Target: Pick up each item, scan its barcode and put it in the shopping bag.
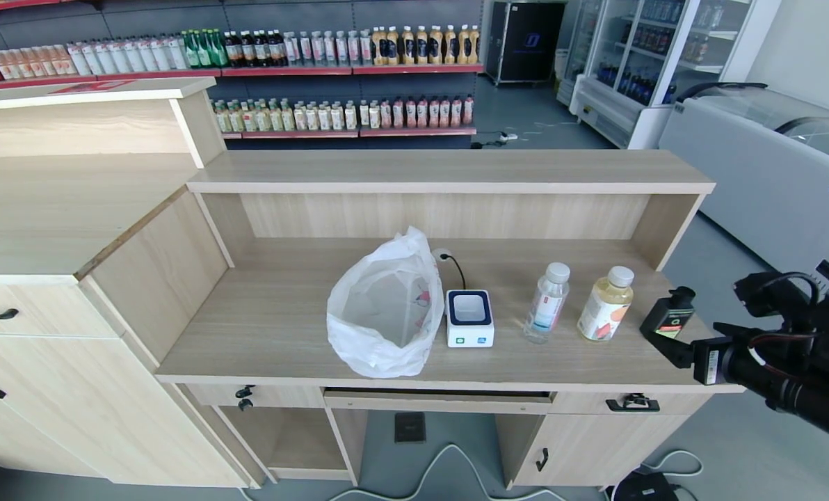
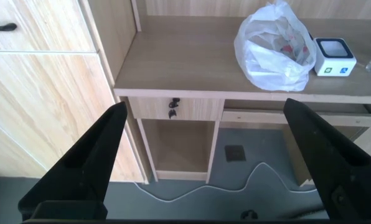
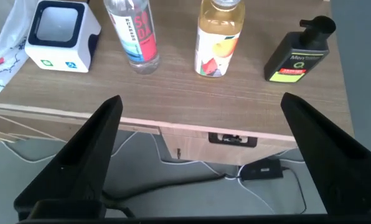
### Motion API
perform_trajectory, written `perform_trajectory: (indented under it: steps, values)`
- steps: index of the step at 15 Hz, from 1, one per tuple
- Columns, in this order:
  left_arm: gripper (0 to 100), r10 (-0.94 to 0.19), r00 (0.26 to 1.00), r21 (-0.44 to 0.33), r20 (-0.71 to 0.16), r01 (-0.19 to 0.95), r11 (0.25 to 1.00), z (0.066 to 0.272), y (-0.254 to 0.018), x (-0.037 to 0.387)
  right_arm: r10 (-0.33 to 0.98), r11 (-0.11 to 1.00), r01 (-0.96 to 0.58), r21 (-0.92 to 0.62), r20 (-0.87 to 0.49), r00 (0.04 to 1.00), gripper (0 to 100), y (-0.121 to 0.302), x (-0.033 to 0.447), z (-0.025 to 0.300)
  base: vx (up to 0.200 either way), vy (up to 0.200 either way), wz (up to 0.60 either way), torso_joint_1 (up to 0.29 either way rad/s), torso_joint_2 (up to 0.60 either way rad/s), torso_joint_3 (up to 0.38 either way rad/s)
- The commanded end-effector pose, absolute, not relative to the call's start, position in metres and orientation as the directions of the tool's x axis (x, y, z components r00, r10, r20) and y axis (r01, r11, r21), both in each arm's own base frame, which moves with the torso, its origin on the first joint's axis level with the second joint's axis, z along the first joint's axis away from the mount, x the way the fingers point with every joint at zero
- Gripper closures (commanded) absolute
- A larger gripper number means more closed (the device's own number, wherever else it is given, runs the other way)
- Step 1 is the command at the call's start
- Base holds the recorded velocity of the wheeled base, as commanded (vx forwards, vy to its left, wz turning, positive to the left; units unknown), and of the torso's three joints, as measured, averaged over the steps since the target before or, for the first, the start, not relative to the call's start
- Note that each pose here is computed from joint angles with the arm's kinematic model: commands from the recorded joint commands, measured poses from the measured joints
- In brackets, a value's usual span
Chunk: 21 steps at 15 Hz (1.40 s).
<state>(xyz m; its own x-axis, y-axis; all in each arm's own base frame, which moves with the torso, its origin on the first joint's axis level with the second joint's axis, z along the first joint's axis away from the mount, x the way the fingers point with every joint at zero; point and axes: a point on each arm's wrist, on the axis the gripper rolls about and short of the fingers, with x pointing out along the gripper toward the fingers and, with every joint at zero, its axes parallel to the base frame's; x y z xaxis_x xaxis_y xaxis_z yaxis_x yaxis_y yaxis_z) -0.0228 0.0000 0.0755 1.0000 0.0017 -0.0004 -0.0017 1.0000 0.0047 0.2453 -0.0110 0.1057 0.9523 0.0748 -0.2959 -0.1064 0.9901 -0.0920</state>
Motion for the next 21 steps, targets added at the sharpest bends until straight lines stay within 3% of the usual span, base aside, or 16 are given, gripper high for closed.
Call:
perform_trajectory:
  steps: [1,14,21]
  values:
    - [0,0.002,1.000,0.005,0.000,-0.002,1.000,0.075,0.000,-0.023,0.076,0.991,-0.110,-0.080,-0.346,0.935,0,-0.012,0.258,0.083,0.000,0.000,0.00,0.000,0.00,0.000]
    - [0,0.002,1.000,0.005,0.000,-0.002,1.000,0.075,0.000,-0.023,0.183,0.971,-0.220,-0.094,-0.301,0.936,0,0.005,0.333,0.027,0.000,0.000,0.00,0.000,0.00,0.000]
    - [0,0.002,1.000,0.005,0.000,-0.002,1.000,0.075,0.000,-0.023,0.256,0.954,-0.283,-0.098,-0.225,0.940,0,0.016,0.374,0.017,0.000,0.000,0.00,0.000,0.00,0.000]
